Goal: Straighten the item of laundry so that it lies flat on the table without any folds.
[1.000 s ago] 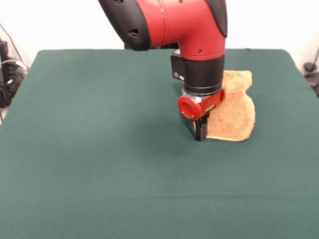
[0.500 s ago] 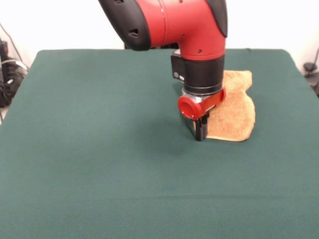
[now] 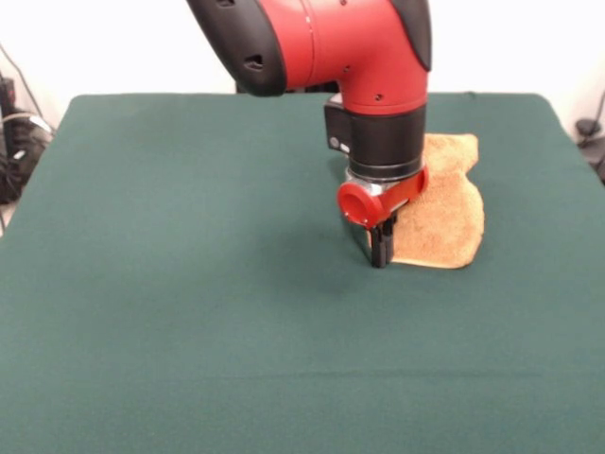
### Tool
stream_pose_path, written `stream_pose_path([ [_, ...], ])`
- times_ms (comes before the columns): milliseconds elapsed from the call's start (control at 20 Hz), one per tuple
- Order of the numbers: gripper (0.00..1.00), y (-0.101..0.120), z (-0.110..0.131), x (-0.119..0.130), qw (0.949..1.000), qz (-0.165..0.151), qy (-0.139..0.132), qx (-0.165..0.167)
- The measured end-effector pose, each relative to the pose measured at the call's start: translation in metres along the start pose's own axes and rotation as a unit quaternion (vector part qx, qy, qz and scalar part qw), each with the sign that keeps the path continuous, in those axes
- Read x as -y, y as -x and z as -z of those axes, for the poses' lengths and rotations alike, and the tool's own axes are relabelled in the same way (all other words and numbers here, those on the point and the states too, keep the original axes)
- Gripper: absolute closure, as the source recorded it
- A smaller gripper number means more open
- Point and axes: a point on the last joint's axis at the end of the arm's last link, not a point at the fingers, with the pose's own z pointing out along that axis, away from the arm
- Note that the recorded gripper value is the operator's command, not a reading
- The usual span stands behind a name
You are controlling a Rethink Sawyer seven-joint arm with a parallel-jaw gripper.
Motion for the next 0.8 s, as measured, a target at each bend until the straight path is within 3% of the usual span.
stream_pose_path([
  [800, 1.0, 0.0015, -0.0001, -0.0009, 1.0, 0.004, -0.004, -0.003],
])
